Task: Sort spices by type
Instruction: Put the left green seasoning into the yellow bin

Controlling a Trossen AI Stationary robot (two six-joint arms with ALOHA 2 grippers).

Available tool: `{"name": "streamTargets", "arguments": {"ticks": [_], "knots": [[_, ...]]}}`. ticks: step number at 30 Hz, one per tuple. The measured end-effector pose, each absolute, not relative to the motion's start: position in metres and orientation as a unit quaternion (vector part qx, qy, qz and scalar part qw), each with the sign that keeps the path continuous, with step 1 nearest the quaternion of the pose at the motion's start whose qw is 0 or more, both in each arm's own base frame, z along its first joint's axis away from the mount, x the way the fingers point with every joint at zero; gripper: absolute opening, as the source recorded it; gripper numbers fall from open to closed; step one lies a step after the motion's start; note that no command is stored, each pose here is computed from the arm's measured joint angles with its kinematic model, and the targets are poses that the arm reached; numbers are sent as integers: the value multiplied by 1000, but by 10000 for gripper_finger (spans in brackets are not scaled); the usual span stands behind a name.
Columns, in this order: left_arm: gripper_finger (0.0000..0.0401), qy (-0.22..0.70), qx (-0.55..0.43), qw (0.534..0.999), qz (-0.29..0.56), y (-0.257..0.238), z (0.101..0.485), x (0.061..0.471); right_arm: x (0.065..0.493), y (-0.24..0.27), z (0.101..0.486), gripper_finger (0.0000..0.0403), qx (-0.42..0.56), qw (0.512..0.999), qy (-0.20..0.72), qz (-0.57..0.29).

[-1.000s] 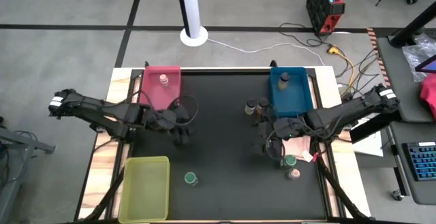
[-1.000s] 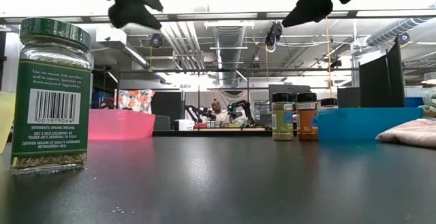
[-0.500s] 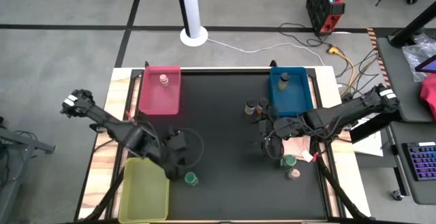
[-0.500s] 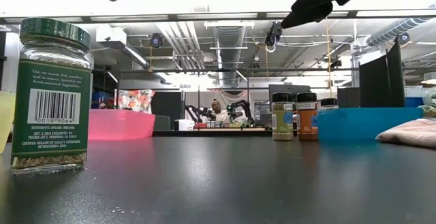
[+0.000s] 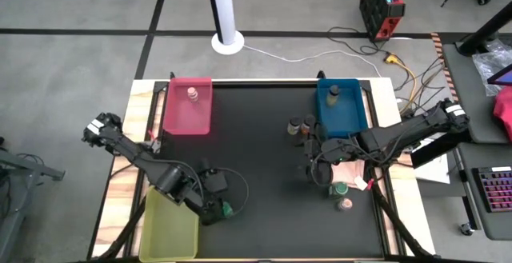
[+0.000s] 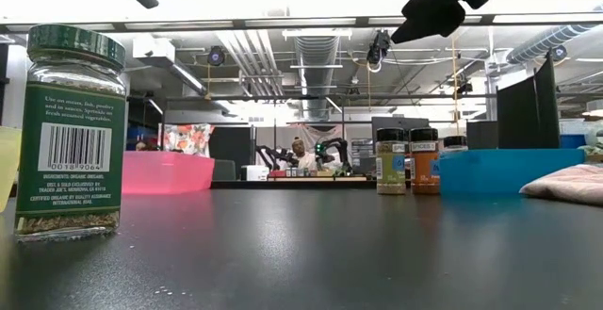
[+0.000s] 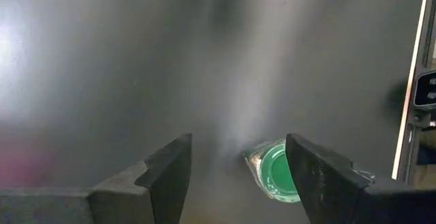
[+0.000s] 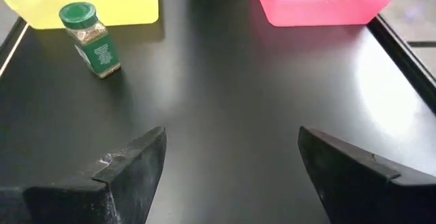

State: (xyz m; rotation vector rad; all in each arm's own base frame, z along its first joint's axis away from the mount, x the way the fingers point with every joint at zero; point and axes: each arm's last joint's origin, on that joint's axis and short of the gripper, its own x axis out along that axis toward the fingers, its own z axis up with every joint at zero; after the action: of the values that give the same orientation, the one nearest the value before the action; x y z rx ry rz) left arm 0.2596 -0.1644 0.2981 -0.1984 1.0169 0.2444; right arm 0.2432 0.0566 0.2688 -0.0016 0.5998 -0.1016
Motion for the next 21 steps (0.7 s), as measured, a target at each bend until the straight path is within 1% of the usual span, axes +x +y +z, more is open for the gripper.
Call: {"name": "streamTargets", "arguments": {"ticks": [5, 11, 13, 16, 21], "knots": [[220, 489, -84, 861, 112, -165, 295, 257, 244, 57, 267, 320, 13, 953, 298, -55], [221, 486, -89, 863, 104, -172, 298, 253, 244, 64, 265, 331, 22, 952, 301, -47], [227, 483, -105, 862, 114, -173, 298, 253, 244, 66, 264, 334, 31, 952, 301, -48], [240, 471, -142, 857, 152, -171, 297, 252, 244, 69, 263, 338, 36, 951, 304, -45], [254, 476, -133, 858, 139, -177, 296, 250, 245, 71, 261, 334, 37, 951, 305, -44]]}}
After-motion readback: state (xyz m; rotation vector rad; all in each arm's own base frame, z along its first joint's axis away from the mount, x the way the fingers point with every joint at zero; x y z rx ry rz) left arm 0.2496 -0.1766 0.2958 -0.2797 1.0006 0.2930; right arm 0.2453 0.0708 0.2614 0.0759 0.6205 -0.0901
